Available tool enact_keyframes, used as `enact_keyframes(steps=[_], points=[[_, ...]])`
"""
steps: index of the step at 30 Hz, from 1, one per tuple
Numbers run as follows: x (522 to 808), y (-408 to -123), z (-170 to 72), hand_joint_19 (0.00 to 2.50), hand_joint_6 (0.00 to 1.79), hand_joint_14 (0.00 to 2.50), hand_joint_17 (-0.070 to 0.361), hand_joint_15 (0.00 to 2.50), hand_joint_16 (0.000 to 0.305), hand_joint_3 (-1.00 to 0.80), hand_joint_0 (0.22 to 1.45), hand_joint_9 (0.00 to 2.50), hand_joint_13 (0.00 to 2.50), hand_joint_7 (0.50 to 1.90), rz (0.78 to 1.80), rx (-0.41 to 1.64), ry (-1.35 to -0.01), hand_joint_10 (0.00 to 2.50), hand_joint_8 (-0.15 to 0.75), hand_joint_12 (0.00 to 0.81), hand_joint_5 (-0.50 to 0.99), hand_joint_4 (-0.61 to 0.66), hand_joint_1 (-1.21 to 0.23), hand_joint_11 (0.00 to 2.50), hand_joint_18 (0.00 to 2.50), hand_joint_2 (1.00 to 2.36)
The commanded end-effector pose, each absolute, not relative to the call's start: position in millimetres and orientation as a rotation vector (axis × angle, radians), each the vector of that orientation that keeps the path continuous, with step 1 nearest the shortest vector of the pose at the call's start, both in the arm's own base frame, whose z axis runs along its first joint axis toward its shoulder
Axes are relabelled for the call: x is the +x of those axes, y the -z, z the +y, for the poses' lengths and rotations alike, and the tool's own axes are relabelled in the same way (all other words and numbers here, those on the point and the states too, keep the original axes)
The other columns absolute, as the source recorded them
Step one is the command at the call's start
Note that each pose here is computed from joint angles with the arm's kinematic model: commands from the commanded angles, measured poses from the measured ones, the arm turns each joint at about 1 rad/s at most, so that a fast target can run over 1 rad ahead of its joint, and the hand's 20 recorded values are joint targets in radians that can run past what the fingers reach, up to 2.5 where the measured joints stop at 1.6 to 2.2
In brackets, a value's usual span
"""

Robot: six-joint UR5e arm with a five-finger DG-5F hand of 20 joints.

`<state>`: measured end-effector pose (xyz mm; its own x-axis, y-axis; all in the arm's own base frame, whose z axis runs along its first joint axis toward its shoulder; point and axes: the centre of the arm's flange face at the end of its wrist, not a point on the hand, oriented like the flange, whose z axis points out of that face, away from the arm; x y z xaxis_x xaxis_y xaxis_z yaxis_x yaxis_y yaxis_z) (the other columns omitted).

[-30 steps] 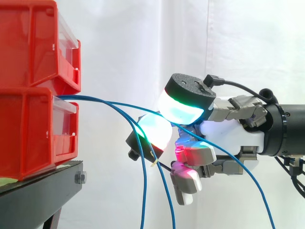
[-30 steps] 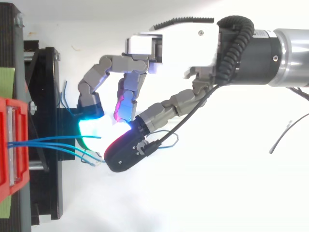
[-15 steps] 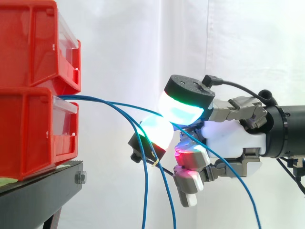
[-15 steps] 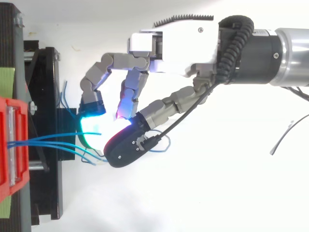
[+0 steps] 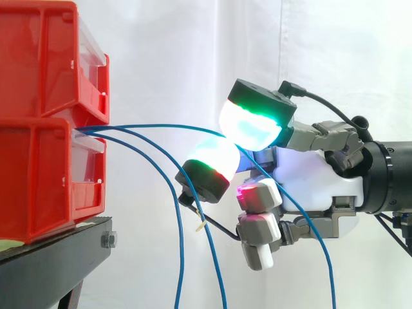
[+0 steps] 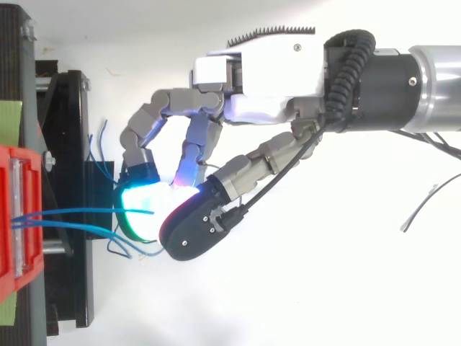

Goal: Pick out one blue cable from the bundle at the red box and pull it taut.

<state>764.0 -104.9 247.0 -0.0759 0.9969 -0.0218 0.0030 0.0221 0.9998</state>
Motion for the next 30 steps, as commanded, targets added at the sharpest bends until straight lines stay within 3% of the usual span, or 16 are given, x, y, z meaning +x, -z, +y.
enact_keyframes(steps=[1, 4, 8, 15, 19, 26, 30], points=[[763.9, -246.1, -103.9, 0.67, 0.94, 0.03, 0.119, 0.65, 0.053, -0.15, 0.65, 1.19, 1.08, 1.02, 1.280, 1.166, -1.256, 0.02, 0.399, 0.390, -0.15, 0.07, -0.76, 0.65, 0.91, 1.03], [763.2, -246.5, -104.1, 0.62, 0.94, 0.02, 0.113, 0.61, 0.050, -0.16, 0.66, 1.18, 1.08, 1.01, 1.282, 1.168, -1.268, 0.02, 0.414, 0.378, -0.15, 0.07, -0.76, 0.60, 0.90, 1.03], [763.1, -246.5, -103.2, 0.52, 0.94, 0.02, 0.098, 0.43, 0.043, -0.17, 0.66, 1.11, 1.03, 0.99, 1.282, 1.175, -1.285, 0.01, 0.476, 0.343, -0.15, 0.06, -0.76, 0.27, 0.87, 1.02], [760.7, -245.3, -105.5, 0.46, 0.94, 0.02, 0.093, 0.35, 0.041, -0.18, 0.66, 1.03, 1.01, 1.00, 1.308, 1.179, -1.309, 0.00, 0.513, 0.342, -0.15, 0.06, -0.76, 0.00, 0.85, 1.02], [759.6, -243.3, -105.9, 0.47, 0.94, 0.02, 0.096, 0.37, 0.043, -0.19, 0.66, 1.13, 1.02, 1.00, 1.320, 1.184, -1.309, 0.00, 0.540, 0.351, -0.15, 0.07, -0.75, 0.00, 0.85, 1.02], [759.6, -244.7, -107.0, 0.51, 0.94, 0.02, 0.096, 0.47, 0.042, -0.21, 0.66, 1.45, 1.05, 0.97, 1.316, 1.181, -1.310, 0.02, 0.511, 0.359, -0.16, 0.07, -0.73, 0.54, 0.84, 1.02], [759.6, -244.7, -107.0, 0.52, 0.94, 0.02, 0.097, 0.48, 0.043, -0.22, 0.66, 1.47, 1.05, 0.96, 1.316, 1.181, -1.310, 0.02, 0.515, 0.361, -0.17, 0.07, -0.72, 0.57, 0.84, 1.02]])
